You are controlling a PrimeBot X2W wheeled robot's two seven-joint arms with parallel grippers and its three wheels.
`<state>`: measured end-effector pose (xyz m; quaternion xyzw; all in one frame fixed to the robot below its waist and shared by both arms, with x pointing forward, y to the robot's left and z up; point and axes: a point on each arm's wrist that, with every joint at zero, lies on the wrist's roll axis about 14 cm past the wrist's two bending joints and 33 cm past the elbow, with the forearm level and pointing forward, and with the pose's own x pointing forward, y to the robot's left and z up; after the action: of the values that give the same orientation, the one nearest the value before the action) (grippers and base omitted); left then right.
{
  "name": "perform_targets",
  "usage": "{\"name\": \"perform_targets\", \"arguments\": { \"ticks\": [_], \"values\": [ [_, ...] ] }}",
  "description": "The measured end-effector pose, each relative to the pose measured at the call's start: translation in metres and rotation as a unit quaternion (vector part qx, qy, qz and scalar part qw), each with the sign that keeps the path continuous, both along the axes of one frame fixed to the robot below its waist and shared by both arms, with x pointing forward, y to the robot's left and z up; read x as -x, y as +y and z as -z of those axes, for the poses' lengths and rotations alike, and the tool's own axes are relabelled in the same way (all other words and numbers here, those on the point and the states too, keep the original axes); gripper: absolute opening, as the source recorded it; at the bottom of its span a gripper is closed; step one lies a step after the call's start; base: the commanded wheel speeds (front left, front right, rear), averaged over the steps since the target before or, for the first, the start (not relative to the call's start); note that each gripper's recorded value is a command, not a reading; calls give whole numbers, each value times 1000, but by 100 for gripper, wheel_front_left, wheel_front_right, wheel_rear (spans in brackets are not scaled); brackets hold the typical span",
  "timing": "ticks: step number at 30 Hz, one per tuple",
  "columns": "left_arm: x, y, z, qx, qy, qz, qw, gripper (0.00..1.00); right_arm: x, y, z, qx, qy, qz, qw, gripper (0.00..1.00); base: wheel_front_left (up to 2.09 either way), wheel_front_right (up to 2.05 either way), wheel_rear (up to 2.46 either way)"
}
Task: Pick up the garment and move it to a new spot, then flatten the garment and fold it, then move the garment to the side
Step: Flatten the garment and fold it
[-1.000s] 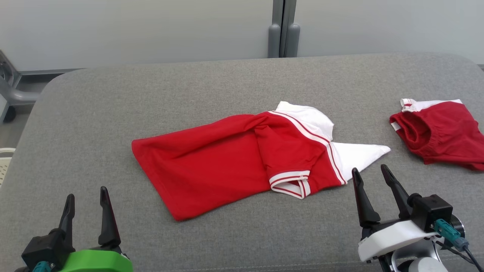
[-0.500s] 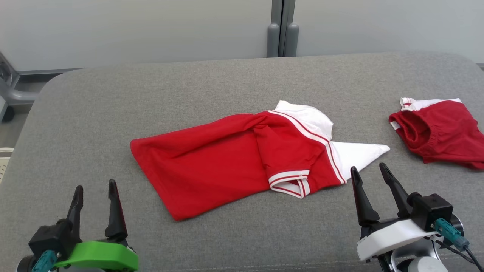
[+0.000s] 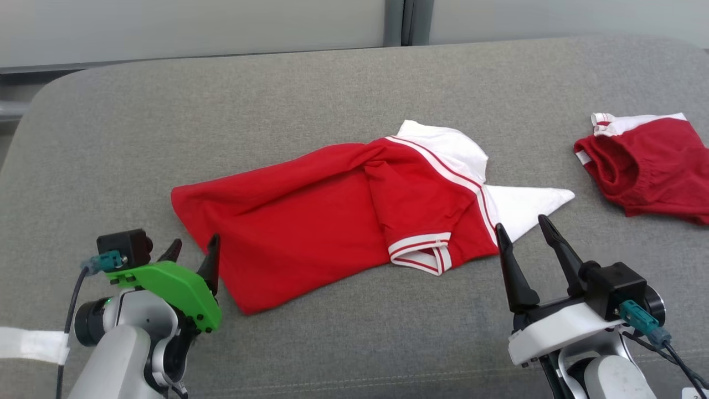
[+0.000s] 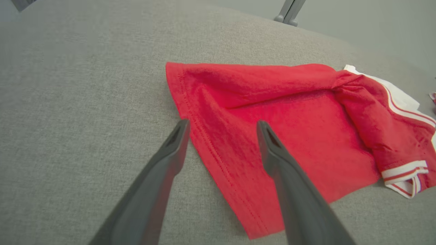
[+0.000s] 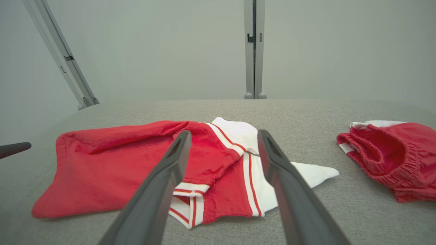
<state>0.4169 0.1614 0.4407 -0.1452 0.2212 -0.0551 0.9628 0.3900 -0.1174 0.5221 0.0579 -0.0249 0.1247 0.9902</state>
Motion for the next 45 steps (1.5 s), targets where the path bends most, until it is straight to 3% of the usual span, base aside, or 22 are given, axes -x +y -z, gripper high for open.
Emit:
{"name": "perform_targets", "arguments": {
  "ticks": [5,16,17,18,19,20,34,45],
  "values": [
    [-11,-1,39,16,76,-4,997,100,-1,-7,12,-4,17,11,1000,100,0,0,0],
    [-20,-17,79,51,154,1,987,100,-6,-19,22,-9,27,28,999,100,0,0,0],
    [-20,-18,80,53,157,3,986,78,-7,-18,21,-10,26,29,999,100,0,0,0],
    [-18,-19,81,54,160,4,986,17,-7,-18,21,-10,25,28,999,100,0,0,0],
    [-18,-19,81,54,159,5,986,17,-7,-18,21,-11,25,28,999,100,0,0,0],
    [-17,-19,81,54,158,6,986,0,-7,-18,21,-12,25,28,999,100,0,0,0],
    [10,-35,76,55,124,38,990,0,-13,-13,19,-18,23,20,999,100,0,0,0],
    [72,-46,76,73,143,43,986,0,-7,-11,24,-19,37,18,999,100,0,0,0]
  ]
}}
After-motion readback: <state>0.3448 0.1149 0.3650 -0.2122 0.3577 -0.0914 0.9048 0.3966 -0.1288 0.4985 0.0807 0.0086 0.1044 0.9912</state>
